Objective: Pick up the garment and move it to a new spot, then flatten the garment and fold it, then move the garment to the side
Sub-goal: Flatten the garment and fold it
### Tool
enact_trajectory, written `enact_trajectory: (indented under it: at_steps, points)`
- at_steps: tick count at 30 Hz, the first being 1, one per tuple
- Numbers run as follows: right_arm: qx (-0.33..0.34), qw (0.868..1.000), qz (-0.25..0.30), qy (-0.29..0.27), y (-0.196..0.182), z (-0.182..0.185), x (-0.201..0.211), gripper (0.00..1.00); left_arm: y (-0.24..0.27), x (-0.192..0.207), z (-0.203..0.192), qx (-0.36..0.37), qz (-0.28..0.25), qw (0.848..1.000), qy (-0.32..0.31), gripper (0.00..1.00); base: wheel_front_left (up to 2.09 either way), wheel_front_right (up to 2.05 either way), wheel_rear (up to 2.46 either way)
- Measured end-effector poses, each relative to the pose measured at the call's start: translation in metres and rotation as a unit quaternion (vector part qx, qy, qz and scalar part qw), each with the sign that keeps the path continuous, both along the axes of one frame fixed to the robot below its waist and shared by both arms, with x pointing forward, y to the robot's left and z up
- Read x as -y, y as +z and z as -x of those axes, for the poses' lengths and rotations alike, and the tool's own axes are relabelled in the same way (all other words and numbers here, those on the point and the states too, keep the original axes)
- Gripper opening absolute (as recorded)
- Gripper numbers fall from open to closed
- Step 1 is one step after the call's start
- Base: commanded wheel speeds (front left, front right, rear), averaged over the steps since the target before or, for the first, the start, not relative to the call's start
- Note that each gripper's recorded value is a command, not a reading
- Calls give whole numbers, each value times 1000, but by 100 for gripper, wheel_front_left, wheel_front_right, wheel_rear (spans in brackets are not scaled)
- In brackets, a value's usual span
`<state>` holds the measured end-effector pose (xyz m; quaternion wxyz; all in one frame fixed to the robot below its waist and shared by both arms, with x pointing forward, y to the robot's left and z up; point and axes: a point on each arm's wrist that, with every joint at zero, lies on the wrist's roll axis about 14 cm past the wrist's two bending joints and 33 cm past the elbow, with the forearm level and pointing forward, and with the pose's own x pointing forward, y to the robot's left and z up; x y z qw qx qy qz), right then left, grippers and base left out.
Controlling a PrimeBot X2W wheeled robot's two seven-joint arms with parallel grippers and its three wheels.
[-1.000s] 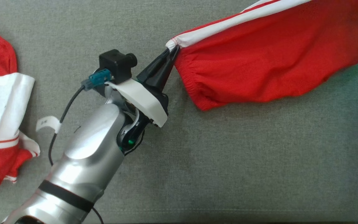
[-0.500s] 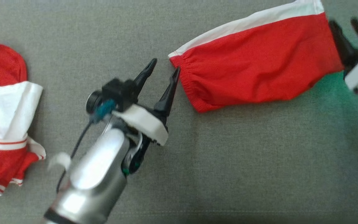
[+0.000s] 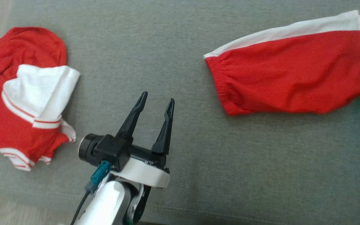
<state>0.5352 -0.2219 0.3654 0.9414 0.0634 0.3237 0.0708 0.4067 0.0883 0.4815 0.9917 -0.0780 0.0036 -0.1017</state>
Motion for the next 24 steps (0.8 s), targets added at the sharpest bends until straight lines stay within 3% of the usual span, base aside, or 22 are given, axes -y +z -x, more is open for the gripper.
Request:
enact_trajectory:
  at_steps: [6, 7, 8, 9, 10, 16, 24]
  points:
    - [-26, 1000, 5, 13, -10, -9, -15, 100, 0, -17, 9, -2, -6, 1000, 25, 100, 0, 0, 0]
    - [-30, 999, 1, 16, -10, -9, -19, 94, 1, -18, 10, -1, -6, 1000, 27, 100, 0, 0, 0]
    - [-34, 999, -3, 18, -11, -9, -23, 51, 2, -18, 9, 0, -6, 1000, 27, 100, 0, 0, 0]
    - [-35, 999, -6, 20, -10, -9, -25, 22, 2, -18, 9, 2, -5, 1000, 26, 100, 0, 0, 0]
    - [-35, 999, -5, 22, -10, -8, -26, 0, 3, -17, 8, 3, -4, 1000, 25, 100, 0, 0, 0]
    - [-28, 999, 8, 24, -4, -2, -19, 0, 7, -14, 6, 12, -8, 1000, 16, 100, 0, 0, 0]
    - [-5, 998, 54, -18, 21, 16, 33, 0, 18, 0, 9, 30, -4, 1000, -6, 100, 0, 0, 0]
